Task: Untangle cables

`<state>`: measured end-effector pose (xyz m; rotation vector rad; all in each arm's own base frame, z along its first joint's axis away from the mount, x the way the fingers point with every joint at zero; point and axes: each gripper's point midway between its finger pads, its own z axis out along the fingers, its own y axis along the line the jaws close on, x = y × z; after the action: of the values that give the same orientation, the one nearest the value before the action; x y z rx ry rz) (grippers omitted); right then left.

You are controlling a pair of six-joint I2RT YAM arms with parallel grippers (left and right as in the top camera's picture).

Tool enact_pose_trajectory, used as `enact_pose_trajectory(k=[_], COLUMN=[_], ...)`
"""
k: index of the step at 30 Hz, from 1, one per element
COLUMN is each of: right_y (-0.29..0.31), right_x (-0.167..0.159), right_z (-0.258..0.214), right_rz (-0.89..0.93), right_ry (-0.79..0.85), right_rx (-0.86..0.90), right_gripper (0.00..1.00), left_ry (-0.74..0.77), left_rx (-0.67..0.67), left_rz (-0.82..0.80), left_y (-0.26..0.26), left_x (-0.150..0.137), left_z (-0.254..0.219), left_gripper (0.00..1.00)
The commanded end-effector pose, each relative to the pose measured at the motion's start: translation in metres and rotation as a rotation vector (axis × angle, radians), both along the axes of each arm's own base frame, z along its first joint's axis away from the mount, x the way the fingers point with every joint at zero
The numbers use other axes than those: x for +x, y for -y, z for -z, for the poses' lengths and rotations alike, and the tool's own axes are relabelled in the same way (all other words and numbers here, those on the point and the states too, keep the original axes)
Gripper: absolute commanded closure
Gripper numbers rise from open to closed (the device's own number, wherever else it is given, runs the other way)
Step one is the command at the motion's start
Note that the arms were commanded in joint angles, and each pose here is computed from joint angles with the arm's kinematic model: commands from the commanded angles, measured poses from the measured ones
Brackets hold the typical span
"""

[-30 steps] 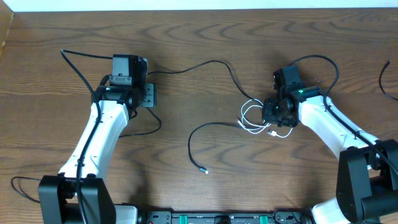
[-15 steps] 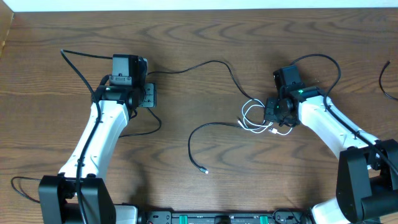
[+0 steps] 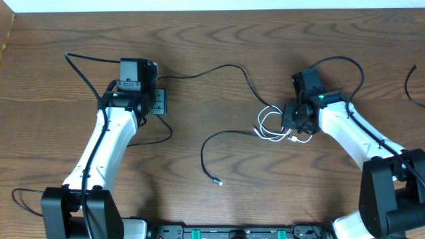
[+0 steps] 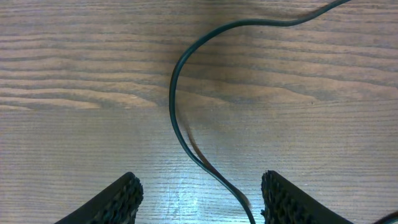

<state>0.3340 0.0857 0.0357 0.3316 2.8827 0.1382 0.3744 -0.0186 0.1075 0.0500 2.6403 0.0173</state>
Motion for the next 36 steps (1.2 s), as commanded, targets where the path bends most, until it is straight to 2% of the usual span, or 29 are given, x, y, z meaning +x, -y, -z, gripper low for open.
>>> enact_pose_trajectory(k=[1, 10, 13, 17, 18, 19, 21, 22, 24, 26, 27, 29, 31, 33, 36], right_y=[-0.009, -0.015, -0.014, -0.008, -0.007, -0.006, -0.004, -0.002, 0.001, 0.002, -0.001, -0.007, -0.012, -0.017, -0.02], right_x=[0.025, 0.052, 0.049, 0.029, 0.022, 0.016, 0.007, 0.0, -0.012, -0.021, -0.027, -0.032, -0.036, -0.038, -0.042], right_z=[-0.047, -0.189, -0.211, -0.184, -0.171, -0.158, -0.139, -0.126, -0.101, -0.082, -0.068, -0.056, -0.045, -0.032, -0.017], right_rz=[-0.02, -0.077, -0.079, -0.064, -0.057, -0.047, -0.037, -0.022, 0.001, 0.026, 0.044, 0.053, 0.064, 0.081, 0.12], right_ry=[0.115, 0.41, 0.453, 0.328, 0.28, 0.239, 0.184, 0.148, 0.091, 0.055, 0.032, 0.015, 0.003, -0.003, -0.006], right_rx=[0.037, 0.079, 0.083, 0.06, 0.053, 0.049, 0.044, 0.04, 0.035, 0.041, 0.066, 0.105, 0.144, 0.183, 0.215], right_gripper=[0.99, 0.99, 0.99, 0.99, 0.96, 0.77, 0.5, 0.39, 0.23, 0.2, 0.25, 0.45, 0.46, 0.39, 0.38], left_ry=[0.021, 0.021, 0.021, 0.021, 0.021, 0.021, 0.021, 0.021, 0.021, 0.021, 0.021, 0.021, 0.021, 0.021, 0.021], left_rx=[-0.004, -0.004, -0.004, -0.004, -0.004, -0.004, -0.004, -0.004, -0.004, -0.004, -0.004, -0.004, -0.004, -0.004, -0.004], left_rz=[-0.015, -0.015, -0.015, -0.015, -0.015, -0.015, -0.015, -0.015, -0.015, -0.015, -0.015, -0.015, -0.015, -0.015, -0.015], left_y=[-0.002, -0.002, -0.002, -0.002, -0.002, -0.002, -0.002, -0.002, -0.002, -0.002, -0.002, -0.002, -0.002, -0.002, -0.002], left_x=[0.006, 0.006, 0.006, 0.006, 0.006, 0.006, 0.006, 0.006, 0.006, 0.006, 0.006, 0.006, 0.006, 0.006, 0.006], left_z=[-0.008, -0.008, -0.008, -0.008, -0.008, -0.008, -0.008, -0.008, -0.008, -0.008, -0.008, -0.008, -0.008, -0.008, -0.008], left_gripper=[0.37, 0.38, 0.37, 0.37, 0.38, 0.37, 0.37, 0.37, 0.37, 0.37, 0.38, 0.37, 0.37, 0.37, 0.38])
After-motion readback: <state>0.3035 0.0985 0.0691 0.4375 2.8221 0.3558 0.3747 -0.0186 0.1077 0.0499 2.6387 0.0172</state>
